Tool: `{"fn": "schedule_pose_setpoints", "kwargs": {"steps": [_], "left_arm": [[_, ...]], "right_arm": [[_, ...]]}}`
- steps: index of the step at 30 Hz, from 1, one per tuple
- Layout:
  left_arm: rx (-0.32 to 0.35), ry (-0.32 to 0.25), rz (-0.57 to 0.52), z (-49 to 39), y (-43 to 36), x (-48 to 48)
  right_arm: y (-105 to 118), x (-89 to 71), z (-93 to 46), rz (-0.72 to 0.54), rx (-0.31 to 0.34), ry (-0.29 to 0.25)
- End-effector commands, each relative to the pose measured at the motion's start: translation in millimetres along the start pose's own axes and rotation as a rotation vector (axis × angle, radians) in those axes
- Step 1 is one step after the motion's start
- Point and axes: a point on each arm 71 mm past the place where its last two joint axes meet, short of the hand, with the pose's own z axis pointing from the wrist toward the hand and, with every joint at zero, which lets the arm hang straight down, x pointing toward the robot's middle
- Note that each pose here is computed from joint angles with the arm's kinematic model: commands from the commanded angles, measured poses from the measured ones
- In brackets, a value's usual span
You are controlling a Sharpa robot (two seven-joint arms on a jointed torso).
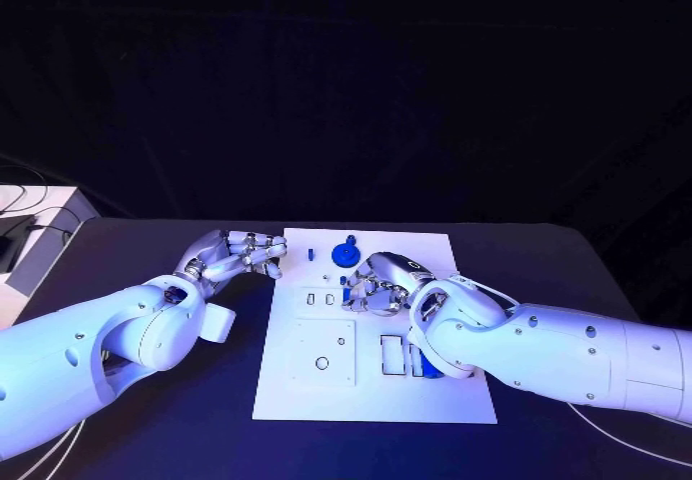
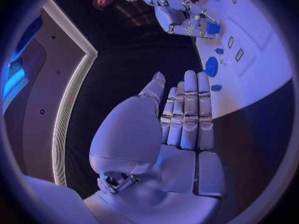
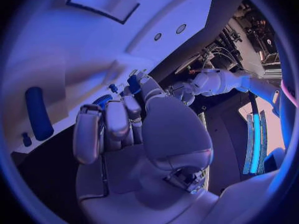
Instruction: Assemble the parts on the task board
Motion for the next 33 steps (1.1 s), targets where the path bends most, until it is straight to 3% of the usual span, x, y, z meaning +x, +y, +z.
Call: {"fn": "schedule_pose_setpoints", "kwargs": {"steps": [1,33], "left_arm": [[0.004,0.021,-0.005,-0.2,-0.8,2.3],[0.0,0.018,-0.003,-0.9,-0.3,0.1]], "right_arm": [[1.7,3.7,-1.6,-0.05,0.012,0.009],[-5.5,6.0,2.6,-0.117,0.035,-0.008]]}}
